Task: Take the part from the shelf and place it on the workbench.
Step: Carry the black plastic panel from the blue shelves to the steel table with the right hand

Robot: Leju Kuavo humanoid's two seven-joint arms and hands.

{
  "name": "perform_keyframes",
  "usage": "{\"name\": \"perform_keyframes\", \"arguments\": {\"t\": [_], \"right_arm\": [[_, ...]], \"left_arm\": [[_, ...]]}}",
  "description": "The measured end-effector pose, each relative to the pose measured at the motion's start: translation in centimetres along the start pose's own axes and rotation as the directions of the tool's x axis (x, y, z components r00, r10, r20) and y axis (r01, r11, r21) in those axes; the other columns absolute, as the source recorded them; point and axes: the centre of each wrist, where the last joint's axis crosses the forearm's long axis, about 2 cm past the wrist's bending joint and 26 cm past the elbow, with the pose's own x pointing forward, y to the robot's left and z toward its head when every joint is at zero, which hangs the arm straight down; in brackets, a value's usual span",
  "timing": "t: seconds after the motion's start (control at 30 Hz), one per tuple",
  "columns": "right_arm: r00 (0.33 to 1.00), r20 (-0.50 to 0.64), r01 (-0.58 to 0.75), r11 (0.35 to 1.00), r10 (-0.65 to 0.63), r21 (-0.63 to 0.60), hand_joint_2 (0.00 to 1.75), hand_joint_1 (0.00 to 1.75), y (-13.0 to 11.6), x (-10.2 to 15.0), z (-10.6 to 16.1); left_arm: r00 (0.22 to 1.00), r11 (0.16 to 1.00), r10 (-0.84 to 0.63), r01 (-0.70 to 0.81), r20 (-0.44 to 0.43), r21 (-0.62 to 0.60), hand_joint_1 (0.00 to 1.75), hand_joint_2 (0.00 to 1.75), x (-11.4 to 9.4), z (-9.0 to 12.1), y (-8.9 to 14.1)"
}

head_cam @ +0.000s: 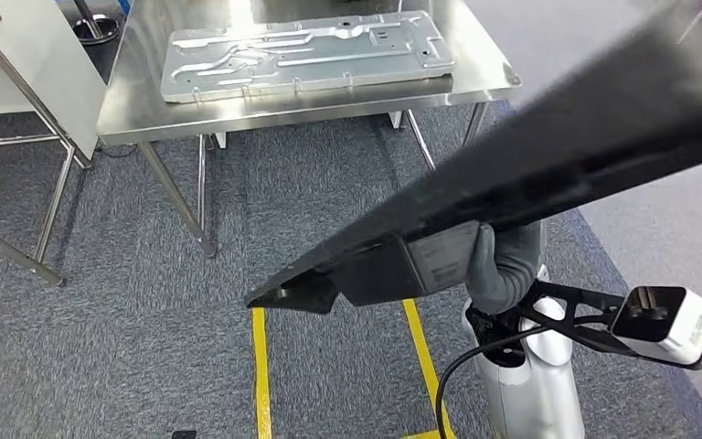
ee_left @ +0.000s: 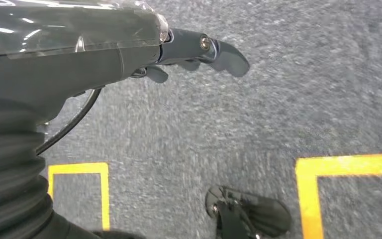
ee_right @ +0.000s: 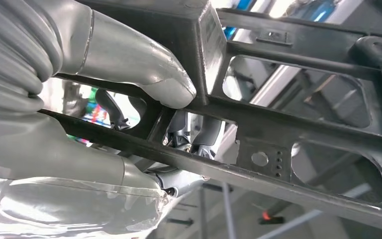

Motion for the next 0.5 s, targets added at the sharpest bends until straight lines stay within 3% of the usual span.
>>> {"name": "perform_keyframes", "arguments": {"t": [0.2,0.5], "right_arm": [[0.999,-0.022,-0.034,0.997,0.032,-0.067,1.75,1.75,-0.59,0.23,0.48],[0.999,-0.043,-0.035,0.991,0.029,-0.133,1.75,1.75,-0.98,0.56,0.87]], "left_arm": [[0.999,0.995,0.044,-0.043,0.000,-0.086,0.00,1.75,-0.04,-0.03,-0.07],[0.999,0.994,0.051,-0.051,0.001,-0.100,0.00,1.75,0.03,-0.05,-0.07]]}}
